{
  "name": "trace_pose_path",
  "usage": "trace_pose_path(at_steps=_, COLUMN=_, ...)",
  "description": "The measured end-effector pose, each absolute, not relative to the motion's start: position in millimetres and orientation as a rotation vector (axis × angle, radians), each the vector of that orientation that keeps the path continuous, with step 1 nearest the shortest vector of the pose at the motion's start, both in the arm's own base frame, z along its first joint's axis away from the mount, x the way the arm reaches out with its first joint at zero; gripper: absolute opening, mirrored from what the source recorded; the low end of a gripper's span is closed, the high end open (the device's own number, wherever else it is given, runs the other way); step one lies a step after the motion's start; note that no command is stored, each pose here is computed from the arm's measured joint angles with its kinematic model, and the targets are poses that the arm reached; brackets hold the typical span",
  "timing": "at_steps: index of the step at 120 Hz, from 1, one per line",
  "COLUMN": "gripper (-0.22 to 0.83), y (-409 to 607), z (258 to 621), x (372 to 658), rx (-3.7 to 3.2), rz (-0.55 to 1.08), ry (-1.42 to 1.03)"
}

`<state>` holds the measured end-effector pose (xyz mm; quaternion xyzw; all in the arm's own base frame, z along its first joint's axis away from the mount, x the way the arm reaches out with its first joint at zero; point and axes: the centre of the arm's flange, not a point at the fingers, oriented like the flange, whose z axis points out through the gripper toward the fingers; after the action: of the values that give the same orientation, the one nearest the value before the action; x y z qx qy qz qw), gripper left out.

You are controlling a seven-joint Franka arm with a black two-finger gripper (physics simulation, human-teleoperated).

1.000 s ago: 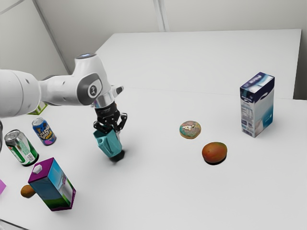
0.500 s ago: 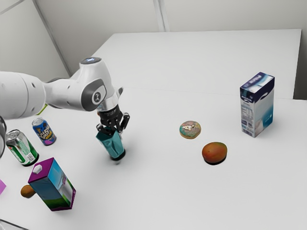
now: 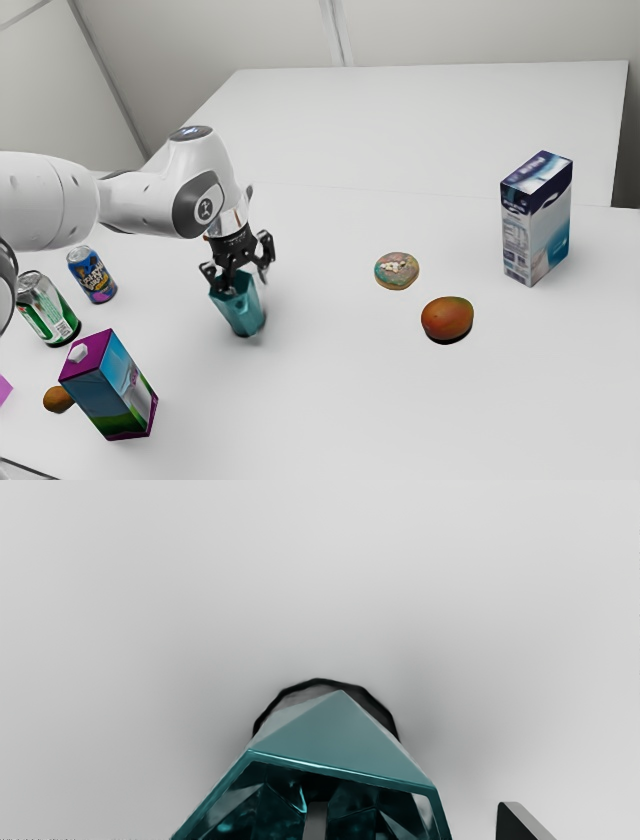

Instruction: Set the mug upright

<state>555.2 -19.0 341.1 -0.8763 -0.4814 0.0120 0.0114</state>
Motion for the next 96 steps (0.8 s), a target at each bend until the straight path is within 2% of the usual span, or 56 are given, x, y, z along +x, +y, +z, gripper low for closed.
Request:
trace_pose_path(at_steps=15, gripper=0.46, y=-19.2, z=343.5, x=556.6, rx=-2.725, rz=0.03, ry=-1.527)
trace_pose_path(at_steps=34, gripper=0.54, y=-19.8, z=350.5, x=560.5, rx=-2.727, rz=0.012, ry=-1.545)
trace_pose_path(at_steps=79, gripper=0.6, y=-21.9, z=391.1, x=567.3, rx=-2.754, rz=-0.012, ry=-1.546)
trace_pose_path(at_steps=96, gripper=0.61, y=-22.2, z=434.4, x=577.2, rx=-2.787, rz=-0.055, ry=-1.48)
